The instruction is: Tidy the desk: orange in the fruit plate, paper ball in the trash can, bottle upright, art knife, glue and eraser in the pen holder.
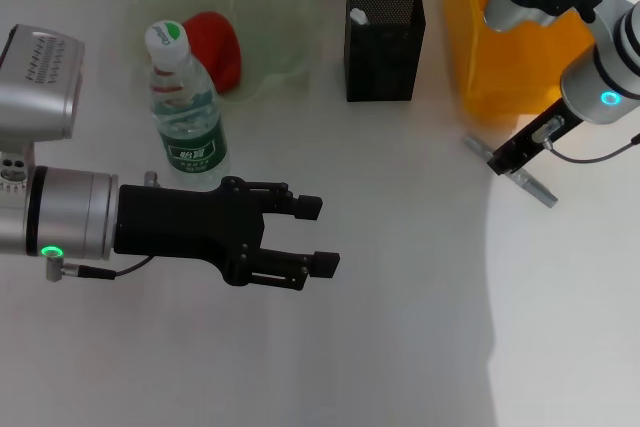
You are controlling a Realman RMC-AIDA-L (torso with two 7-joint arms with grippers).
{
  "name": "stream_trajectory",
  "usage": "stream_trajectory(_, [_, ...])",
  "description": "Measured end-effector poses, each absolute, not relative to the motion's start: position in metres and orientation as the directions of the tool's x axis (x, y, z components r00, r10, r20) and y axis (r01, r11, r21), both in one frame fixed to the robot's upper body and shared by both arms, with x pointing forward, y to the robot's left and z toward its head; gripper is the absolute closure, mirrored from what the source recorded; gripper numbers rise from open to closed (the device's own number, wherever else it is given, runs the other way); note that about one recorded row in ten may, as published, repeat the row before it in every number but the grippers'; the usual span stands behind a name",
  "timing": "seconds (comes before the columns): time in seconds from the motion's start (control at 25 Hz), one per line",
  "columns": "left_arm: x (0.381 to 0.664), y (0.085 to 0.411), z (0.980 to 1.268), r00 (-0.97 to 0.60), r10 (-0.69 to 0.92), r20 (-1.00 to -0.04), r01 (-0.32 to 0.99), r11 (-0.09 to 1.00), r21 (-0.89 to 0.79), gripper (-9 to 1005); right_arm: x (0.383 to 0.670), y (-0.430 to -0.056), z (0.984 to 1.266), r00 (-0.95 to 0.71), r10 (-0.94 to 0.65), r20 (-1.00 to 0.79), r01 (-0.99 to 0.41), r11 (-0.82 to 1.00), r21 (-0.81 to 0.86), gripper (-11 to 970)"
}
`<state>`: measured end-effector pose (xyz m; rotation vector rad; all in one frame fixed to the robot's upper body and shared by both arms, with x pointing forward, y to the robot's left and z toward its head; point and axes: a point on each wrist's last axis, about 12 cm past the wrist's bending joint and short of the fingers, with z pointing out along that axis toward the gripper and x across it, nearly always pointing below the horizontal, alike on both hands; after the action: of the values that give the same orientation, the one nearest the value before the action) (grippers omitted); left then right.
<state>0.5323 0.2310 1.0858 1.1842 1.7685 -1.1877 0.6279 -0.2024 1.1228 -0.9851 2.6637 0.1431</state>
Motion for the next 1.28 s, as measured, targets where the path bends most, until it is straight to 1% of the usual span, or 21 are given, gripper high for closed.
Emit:
stream_trajectory(0.04, [0.532,0.231,1.086,-0.346,0.306,-0.887,0.937,0.166,-0.309,219,0.627,-0.202,1.131,-0.713,-0.615,-0.336,-0.652,0.758,-0.002,820])
stream_trajectory(0.08, [0.532,0.231,1.086,-0.346,0.306,-0.887,0.937,0.166,-0.309,219,0.627,-0.202,1.131,-0.713,-0.615,-0.336,-0.652,0.758,-0.002,821])
stream_trajectory(0.16, [0.532,0.231,1.086,-0.346,0.305,-0.887,0.937,0.165,-0.309,218,0.624,-0.202,1.144,-0.7,-0.603,-0.382,-0.661,0.75,0.027,822])
stream_trajectory(0.2, [0.532,0.231,1.086,-0.347,0.305,-0.887,0.936,0.166,-0.309,218,0.62,-0.201,1.152,-0.69,-0.592,-0.416,-0.668,0.743,0.051,822])
stream_trajectory(0.24, [0.532,0.231,1.086,-0.347,0.305,-0.887,0.936,0.166,-0.309,218,0.615,-0.201,1.17,-0.664,-0.55,-0.506,-0.679,0.727,0.101,823])
stream_trajectory(0.28, [0.532,0.231,1.086,-0.347,0.305,-0.887,0.936,0.166,-0.309,218,0.615,-0.201,1.17,-0.664,-0.55,-0.506,-0.679,0.727,0.101,824])
stream_trajectory(0.36, [0.532,0.231,1.086,-0.347,0.305,-0.887,0.936,0.166,-0.309,218,0.61,-0.204,1.187,-0.631,-0.482,-0.609,-0.685,0.714,0.145,825])
stream_trajectory(0.4, [0.532,0.231,1.086,-0.347,0.305,-0.887,0.936,0.166,-0.309,218,0.609,-0.207,1.197,-0.603,-0.426,-0.674,-0.687,0.707,0.168,825])
stream_trajectory(0.44, [0.532,0.231,1.086,-0.348,0.303,-0.887,0.936,0.169,-0.309,218,0.608,-0.22,1.211,-0.536,-0.293,-0.792,-0.686,0.698,0.206,826])
stream_trajectory(0.48, [0.532,0.231,1.086,-0.348,0.303,-0.887,0.936,0.169,-0.309,218,0.608,-0.22,1.211,-0.536,-0.293,-0.792,-0.686,0.698,0.206,826])
stream_trajectory(0.6, [0.533,0.231,1.086,-0.348,0.303,-0.887,0.936,0.169,-0.309,218,0.613,-0.234,1.217,-0.423,-0.076,-0.903,-0.679,0.687,0.26,828])
stream_trajectory(0.64, [0.533,0.23,1.086,-0.347,0.303,-0.887,0.936,0.169,-0.309,218,0.619,-0.239,1.21,-0.35,0.039,-0.936,-0.683,0.673,0.284,828])
stream_trajectory(0.68, [0.533,0.23,1.086,-0.347,0.303,-0.888,0.936,0.169,-0.308,218,0.619,-0.239,1.21,-0.35,0.039,-0.936,-0.683,0.673,0.284,829])
stream_trajectory(0.76, [0.534,0.229,1.087,-0.343,0.305,-0.888,0.938,0.166,-0.305,218,0.624,-0.241,1.2,-0.299,0.113,-0.947,-0.687,0.663,0.297,830])
stream_trajectory(0.8, [0.535,0.229,1.087,-0.341,0.305,-0.889,0.938,0.165,-0.304,218,0.627,-0.24,1.192,-0.283,0.151,-0.947,-0.687,0.657,0.31,830])
stream_trajectory(0.84, [0.535,0.229,1.088,-0.341,0.304,-0.89,0.938,0.166,-0.303,218,0.633,-0.236,1.176,-0.258,0.207,-0.944,-0.688,0.646,0.33,831])
stream_trajectory(0.88, [0.535,0.228,1.088,-0.34,0.303,-0.89,0.939,0.165,-0.303,218,0.633,-0.236,1.176,-0.258,0.207,-0.944,-0.688,0.646,0.33,831])
stream_trajectory(1.04, [0.535,0.228,1.088,-0.341,0.299,-0.891,0.938,0.165,-0.304,218,0.646,-0.221,1.144,-0.233,0.233,-0.944,-0.648,0.687,0.329,833])
stream_trajectory(1.08, [0.535,0.228,1.088,-0.341,0.299,-0.891,0.938,0.165,-0.304,218,0.646,-0.221,1.144,-0.233,0.233,-0.944,-0.648,0.687,0.329,833])
stream_trajectory(1.24, [0.535,0.227,1.088,-0.349,0.295,-0.889,0.935,0.167,-0.312,218,0.659,-0.203,1.127,-0.255,0.153,-0.955,-0.592,0.756,0.279,834])
stream_trajectory(1.28, [0.535,0.227,1.088,-0.349,0.295,-0.889,0.935,0.167,-0.312,217,0.659,-0.203,1.127,-0.255,0.153,-0.955,-0.592,0.756,0.279,834])
